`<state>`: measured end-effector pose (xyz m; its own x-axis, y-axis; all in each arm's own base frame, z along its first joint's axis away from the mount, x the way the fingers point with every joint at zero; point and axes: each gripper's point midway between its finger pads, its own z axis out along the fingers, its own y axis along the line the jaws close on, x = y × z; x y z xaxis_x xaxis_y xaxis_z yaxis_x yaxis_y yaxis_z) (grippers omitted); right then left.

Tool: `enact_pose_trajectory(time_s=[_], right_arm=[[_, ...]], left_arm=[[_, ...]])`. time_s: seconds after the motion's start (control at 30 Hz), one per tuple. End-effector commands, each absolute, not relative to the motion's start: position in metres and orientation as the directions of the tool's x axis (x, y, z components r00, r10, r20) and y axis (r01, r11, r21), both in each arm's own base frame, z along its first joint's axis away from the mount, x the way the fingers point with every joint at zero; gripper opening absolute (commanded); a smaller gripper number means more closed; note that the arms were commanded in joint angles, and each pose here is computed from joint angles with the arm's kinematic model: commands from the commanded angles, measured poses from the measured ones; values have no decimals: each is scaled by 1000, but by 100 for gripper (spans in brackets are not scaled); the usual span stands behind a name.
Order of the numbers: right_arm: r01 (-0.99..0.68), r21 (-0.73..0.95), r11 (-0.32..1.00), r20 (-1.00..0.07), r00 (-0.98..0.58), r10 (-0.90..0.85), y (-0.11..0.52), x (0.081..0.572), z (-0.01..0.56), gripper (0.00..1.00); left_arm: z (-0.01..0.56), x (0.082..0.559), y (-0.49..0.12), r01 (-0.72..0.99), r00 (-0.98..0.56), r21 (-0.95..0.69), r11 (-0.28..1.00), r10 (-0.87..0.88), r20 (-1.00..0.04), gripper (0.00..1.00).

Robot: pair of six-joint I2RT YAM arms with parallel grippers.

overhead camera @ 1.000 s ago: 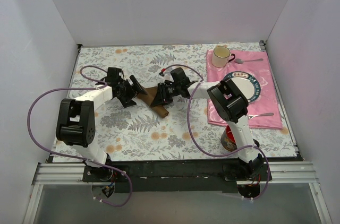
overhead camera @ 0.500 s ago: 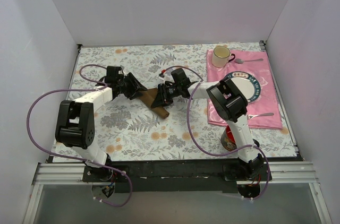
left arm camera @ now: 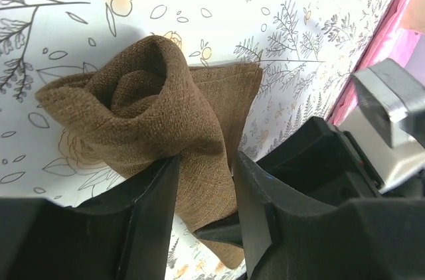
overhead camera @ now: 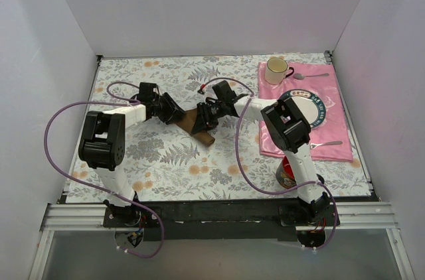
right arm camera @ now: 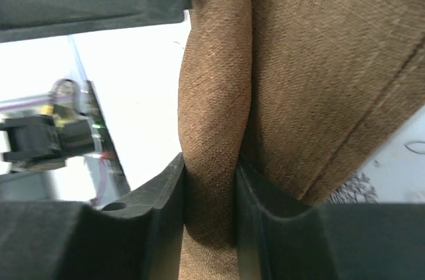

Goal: Fold the napkin, place the utensils inside, and roll it up
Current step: Roll the napkin with the utensil

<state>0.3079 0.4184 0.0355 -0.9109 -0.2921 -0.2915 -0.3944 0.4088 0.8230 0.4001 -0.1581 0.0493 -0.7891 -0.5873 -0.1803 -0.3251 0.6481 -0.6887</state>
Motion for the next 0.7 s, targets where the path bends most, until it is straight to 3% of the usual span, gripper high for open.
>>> enact_pose_trajectory(time_s=[0.0, 0.2, 0.43, 0.53, 0.67], right_arm=[[-554, 674, 489, -386, -828, -406, 402, 308, 49, 44], [-648, 539, 539, -439, -762, -476, 383, 307, 61, 58], [-675, 437, 594, -441, -737, -513, 347, 291, 51, 60], [-677, 457, 577, -447, -735, -509, 346, 284, 44, 59], [-653, 452, 608, -393, -757, -521, 335, 276, 18, 40]], left_arm=[[24, 400, -148, -366, -788, -618, 696, -585, -192, 38], [19, 399, -147, -370, -795, -608, 702, -578, -184, 37], [20, 402, -148, -364, -799, -607, 706, -572, -186, 37], [20, 401, -148, -364, -799, -605, 708, -571, -187, 36], [18, 400, -147, -363, -803, -600, 713, -566, -187, 36]])
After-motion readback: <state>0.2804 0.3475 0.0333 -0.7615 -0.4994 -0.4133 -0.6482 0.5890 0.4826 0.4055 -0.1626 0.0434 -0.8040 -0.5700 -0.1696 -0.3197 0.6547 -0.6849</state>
